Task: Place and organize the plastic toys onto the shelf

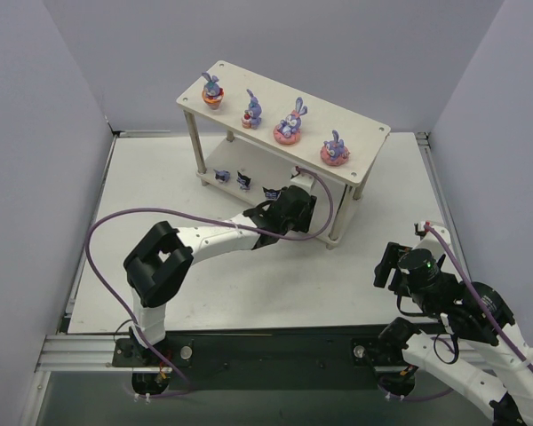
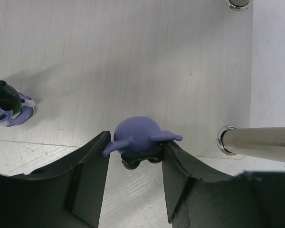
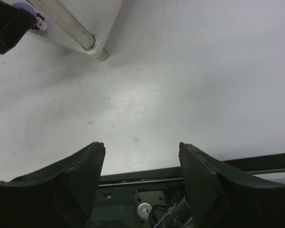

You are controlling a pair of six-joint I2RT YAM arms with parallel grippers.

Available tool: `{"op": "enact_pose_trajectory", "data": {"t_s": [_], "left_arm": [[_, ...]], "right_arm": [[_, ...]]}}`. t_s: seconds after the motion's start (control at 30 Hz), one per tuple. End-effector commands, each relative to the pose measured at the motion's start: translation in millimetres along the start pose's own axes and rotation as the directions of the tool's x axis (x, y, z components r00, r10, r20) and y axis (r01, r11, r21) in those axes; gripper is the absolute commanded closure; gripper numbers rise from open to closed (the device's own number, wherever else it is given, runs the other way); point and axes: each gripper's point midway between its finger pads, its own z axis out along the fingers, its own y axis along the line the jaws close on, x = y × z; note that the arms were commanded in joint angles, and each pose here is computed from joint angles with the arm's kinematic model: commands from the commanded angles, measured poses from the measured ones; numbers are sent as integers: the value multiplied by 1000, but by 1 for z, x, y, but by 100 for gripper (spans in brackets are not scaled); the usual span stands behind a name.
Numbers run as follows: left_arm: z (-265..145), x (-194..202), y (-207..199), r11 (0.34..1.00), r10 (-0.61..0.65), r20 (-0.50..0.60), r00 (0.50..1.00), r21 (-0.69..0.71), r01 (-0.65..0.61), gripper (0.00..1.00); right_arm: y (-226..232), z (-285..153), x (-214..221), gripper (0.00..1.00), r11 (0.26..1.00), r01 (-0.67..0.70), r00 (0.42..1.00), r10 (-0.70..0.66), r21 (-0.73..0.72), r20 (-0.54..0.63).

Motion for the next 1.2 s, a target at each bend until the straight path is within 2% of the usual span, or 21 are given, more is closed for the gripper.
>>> {"op": "enact_pose_trajectory", "data": {"t_s": [0.0,0.27,0.7,0.93,1.17], "left_arm": [[-1,-22,-4,1000,12,35,999,20,-13,75],[4,-22,4,1000,21,30,999,2,-21,75],[12,-16,5,1000,17,11,1000,0,-17,61],[12,-15,4,999,32,7,999,10,-32,50],[13,-16,6,999,35,10,999,5,-35,34]], "right_arm": [[-11,2,3,35,999,22,1000,-22,50,0],[-11,2,4,35,999,23,1000,-23,49,-6],[-11,2,3,35,998,24,1000,-24,50,-3],[-11,2,3,35,998,24,1000,-24,52,-3],[-11,2,5,35,998,26,1000,-25,51,-8]]}}
